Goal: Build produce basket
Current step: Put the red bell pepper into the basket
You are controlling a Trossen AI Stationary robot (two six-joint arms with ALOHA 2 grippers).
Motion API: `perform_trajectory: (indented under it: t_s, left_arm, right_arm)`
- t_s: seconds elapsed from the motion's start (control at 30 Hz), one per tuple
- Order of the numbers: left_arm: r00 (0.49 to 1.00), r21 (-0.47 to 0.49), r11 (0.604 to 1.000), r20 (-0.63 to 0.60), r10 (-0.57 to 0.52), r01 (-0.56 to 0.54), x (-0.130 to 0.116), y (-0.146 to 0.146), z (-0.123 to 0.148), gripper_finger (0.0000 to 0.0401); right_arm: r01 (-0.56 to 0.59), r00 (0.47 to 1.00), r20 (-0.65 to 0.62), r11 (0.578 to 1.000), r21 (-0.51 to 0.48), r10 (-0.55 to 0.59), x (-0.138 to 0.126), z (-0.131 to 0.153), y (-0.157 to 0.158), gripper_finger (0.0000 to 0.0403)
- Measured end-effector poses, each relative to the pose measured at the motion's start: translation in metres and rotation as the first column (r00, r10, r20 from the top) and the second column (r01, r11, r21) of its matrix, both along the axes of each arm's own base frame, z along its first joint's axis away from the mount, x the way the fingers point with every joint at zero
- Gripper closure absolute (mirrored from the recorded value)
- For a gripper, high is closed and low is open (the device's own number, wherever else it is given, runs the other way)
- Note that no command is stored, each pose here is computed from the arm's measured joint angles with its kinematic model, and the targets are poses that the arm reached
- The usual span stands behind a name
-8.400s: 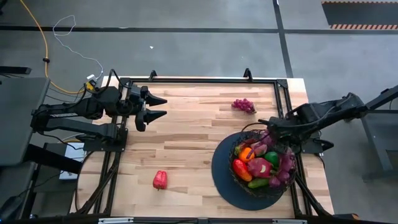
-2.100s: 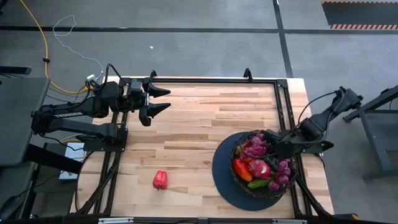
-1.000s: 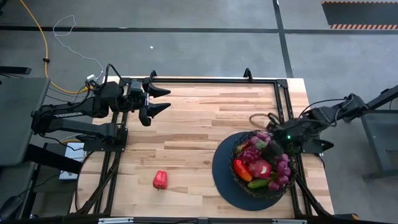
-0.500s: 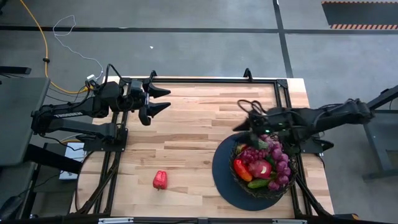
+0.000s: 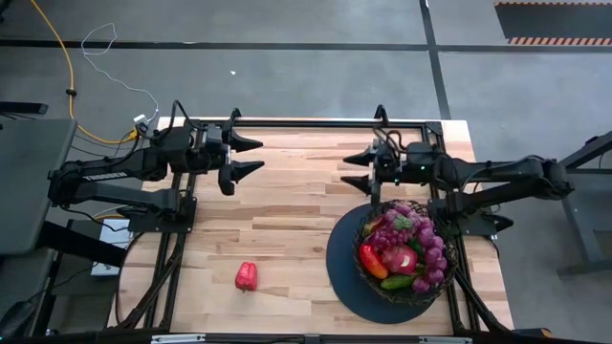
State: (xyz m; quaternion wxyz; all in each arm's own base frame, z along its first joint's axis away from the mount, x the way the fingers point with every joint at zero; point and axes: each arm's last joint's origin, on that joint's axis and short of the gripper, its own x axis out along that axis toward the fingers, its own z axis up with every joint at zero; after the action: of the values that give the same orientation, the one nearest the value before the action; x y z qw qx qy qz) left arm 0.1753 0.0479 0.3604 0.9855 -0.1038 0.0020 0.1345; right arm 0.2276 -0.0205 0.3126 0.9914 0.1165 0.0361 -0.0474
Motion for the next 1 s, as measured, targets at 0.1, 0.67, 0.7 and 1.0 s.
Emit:
perform_trajectory:
  t_s: [0.1,0.67,0.7,1.0]
  left_arm:
    - [1.000,0.019,1.000,-0.029,0.003,-0.002,-0.0001,0.0001,-0.0022,0.0123]
    - [0.996,0.080,0.996,-0.086,0.034,-0.027,-0.0006,0.0009,-0.0060,0.0123]
    - [0.996,0.079,0.997,-0.086,0.034,-0.027,-0.0006,0.0009,-0.0060,0.0123]
    - [0.995,0.080,0.995,-0.076,0.064,-0.058,-0.0008,0.0018,-0.0051,0.0119]
  right_arm:
    - [0.006,0.999,0.038,0.997,-0.073,-0.003,-0.0039,0.0063,-0.0022,0.0119]
    - [0.027,0.998,0.061,0.994,-0.106,-0.020,-0.0055,0.0096,-0.0035,0.0119]
    - [0.027,0.998,0.061,0.994,-0.106,-0.020,-0.0055,0.0096,-0.0035,0.0119]
    - [0.027,0.998,0.061,0.994,-0.105,-0.020,-0.0055,0.0096,-0.0035,0.0119]
